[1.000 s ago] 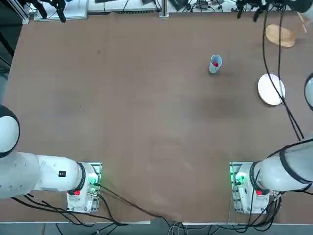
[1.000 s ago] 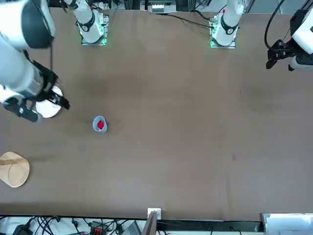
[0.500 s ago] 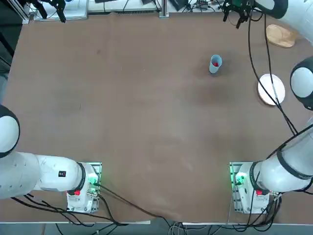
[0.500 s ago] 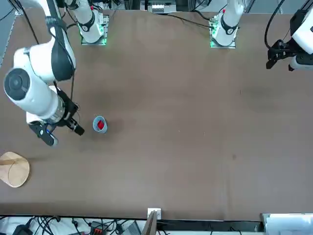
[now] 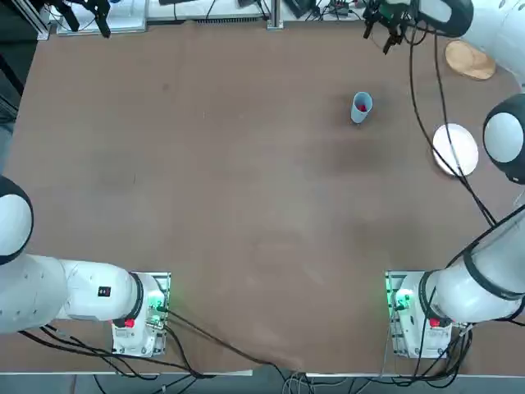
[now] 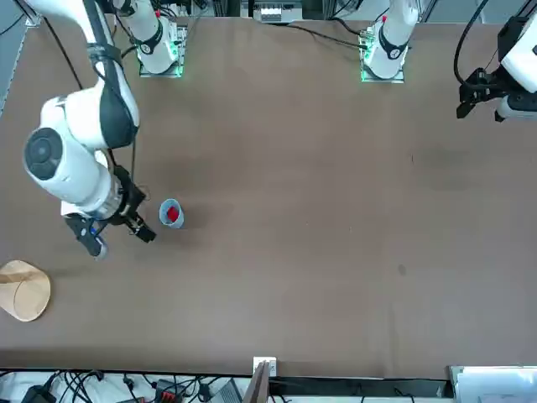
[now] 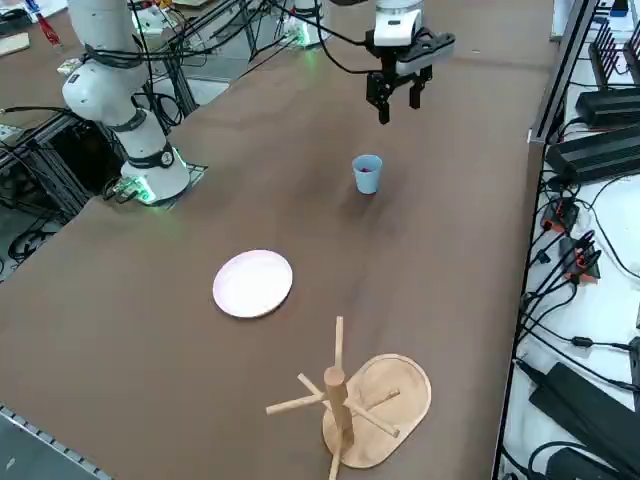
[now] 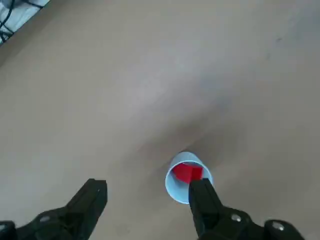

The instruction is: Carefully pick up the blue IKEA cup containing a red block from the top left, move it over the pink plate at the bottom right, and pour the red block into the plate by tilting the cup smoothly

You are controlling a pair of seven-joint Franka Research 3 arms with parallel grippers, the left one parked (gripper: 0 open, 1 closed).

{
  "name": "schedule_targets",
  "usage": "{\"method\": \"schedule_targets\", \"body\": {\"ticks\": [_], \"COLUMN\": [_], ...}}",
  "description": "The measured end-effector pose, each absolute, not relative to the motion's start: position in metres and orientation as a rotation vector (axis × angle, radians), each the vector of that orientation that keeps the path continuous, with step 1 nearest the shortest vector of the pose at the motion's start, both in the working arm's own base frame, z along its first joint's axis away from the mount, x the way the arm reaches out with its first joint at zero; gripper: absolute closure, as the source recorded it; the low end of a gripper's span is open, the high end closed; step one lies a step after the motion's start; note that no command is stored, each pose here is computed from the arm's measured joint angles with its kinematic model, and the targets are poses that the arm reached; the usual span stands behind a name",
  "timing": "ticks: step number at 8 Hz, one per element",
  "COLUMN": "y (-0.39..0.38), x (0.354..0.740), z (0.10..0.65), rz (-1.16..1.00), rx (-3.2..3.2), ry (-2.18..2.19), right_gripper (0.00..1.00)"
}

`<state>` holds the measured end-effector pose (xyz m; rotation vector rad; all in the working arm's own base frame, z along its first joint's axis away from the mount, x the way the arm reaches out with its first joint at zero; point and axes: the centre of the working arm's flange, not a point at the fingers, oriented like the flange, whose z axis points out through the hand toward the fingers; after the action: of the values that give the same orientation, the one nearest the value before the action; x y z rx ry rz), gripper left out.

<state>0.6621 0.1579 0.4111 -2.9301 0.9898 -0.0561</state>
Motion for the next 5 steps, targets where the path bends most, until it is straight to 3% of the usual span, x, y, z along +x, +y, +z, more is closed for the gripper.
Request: {"method": "schedule_targets", "body": {"ticks": [5], "y": [0.187], "x": [0.64], "z": [0.343], "rz": [0.006], "rx": [-2.965], "ry": [0.953], "right_gripper": [0.0]}}
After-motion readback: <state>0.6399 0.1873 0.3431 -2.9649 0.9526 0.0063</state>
